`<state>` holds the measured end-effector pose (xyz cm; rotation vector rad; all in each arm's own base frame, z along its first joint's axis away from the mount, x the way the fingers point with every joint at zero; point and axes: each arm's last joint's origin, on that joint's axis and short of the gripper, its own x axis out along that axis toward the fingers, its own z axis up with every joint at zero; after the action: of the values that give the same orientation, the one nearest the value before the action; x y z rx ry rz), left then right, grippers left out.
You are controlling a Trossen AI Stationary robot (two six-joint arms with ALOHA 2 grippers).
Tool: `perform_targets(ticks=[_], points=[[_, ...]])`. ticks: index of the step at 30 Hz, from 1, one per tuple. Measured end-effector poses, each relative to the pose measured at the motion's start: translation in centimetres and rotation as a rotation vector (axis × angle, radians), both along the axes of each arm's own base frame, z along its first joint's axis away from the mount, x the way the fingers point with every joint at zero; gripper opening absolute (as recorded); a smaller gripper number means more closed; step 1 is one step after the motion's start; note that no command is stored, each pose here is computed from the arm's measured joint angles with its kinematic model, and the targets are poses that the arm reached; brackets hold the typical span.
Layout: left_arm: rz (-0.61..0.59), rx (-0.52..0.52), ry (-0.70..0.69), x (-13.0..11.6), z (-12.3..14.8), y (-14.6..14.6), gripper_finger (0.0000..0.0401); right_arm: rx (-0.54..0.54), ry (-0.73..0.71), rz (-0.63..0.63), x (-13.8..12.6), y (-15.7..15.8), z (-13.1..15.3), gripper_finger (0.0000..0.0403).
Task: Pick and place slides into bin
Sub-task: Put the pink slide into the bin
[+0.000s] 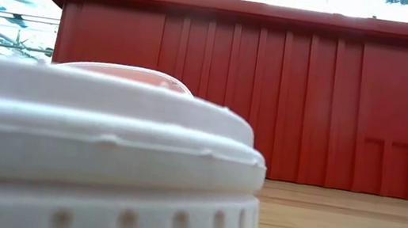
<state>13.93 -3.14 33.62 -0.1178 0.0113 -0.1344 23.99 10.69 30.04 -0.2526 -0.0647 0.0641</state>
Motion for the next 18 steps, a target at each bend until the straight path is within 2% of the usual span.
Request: perform_targets(ticks=[7,12,15,18], points=[[0.01,-0.018,0.009,0.9,-0.3,-1.7,0.0186,0.015,-0.013,0.071,0.2,2.3,-0.8,0.0144],[-0.054,-0.04,-0.041,1.4,0.1,-3.1,0.0186,-0.032,-0.032,0.109,1.0,4.7,-0.3,0.0143],[-0.082,-0.042,-0.052,1.6,0.1,-4.0,0.0186,-0.061,-0.019,0.047,1.8,6.0,-0.1,0.0144],[-0.061,-0.04,-0.06,1.5,0.1,-4.7,0.0186,-0.119,0.059,-0.041,2.6,6.9,-0.5,0.0143]])
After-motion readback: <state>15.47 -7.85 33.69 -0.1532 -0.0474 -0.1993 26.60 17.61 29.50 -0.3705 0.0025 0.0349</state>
